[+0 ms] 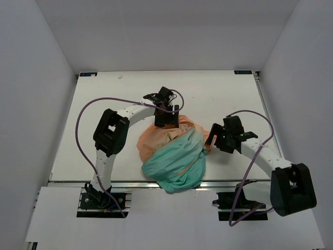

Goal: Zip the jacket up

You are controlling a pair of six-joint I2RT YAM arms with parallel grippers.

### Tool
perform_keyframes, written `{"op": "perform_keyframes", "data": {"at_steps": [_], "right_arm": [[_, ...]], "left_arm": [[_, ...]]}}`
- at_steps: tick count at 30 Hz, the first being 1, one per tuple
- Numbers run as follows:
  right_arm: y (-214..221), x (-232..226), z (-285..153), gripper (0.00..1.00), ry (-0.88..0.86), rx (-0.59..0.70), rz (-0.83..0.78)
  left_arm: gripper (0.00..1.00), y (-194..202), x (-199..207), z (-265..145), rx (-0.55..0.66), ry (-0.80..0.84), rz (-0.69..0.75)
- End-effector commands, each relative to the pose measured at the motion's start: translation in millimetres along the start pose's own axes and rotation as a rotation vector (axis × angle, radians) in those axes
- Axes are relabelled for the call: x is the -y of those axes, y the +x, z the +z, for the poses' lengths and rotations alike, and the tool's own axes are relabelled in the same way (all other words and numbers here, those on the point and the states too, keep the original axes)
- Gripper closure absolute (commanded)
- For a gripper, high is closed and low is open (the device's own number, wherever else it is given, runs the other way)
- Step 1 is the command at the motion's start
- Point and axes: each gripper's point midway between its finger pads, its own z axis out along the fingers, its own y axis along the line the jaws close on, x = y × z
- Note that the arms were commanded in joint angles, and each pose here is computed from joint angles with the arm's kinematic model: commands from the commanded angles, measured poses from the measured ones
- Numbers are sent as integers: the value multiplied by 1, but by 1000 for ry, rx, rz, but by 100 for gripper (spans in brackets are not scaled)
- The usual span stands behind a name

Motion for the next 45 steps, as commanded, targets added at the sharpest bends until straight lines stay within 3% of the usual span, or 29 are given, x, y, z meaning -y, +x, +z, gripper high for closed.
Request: {"op": "perform_keyframes", "data": {"at_steps": [1,2,3,5,6,7,9,10,16,17,20,24,26,28,34,41,45], "right_arm": [[-33,-11,6,11,6,104,45],[-33,-12,8,11,-1,98,43],[-33,-16,12,15,-19,87,36],[-33,-20,16,27,-37,80,23],[-36,-22,20,37,-42,85,18],[-38,-24,20,60,-46,90,10],[-50,-38,16,83,-102,111,-25],[-58,-42,13,100,-110,135,-36],[-153,-87,-65,100,-158,425,-198],[-178,-102,-97,100,-186,521,-243],[-209,-122,-157,100,-227,681,-304],[-239,-155,-269,100,-332,936,-428],[-239,-159,-316,100,-364,1037,-446],[-235,-163,-367,100,-402,1143,-493],[-197,-173,-477,100,-556,1335,-606],[-159,-168,-574,100,-663,1523,-650],[-159,-169,-589,100,-676,1560,-648]], "left_arm": [[18,-13,31,-22,42,137,31],[26,-9,33,-19,23,156,32],[44,-6,34,-14,15,174,38],[67,-3,39,-13,0,209,43],[78,-4,42,-13,1,220,48],[100,-8,46,-17,13,231,55],[100,-16,50,-24,36,244,78],[100,-28,59,-35,75,264,100],[100,-97,93,-148,416,302,243],[100,-106,98,-187,508,304,279],[100,-123,97,-252,688,260,319],[100,-115,103,-381,970,313,366],[100,-104,101,-412,1043,335,381],[100,-81,103,-470,1160,403,414],[100,-14,104,-577,1361,582,500],[100,14,87,-641,1496,560,499],[100,19,92,-661,1536,593,521]]}}
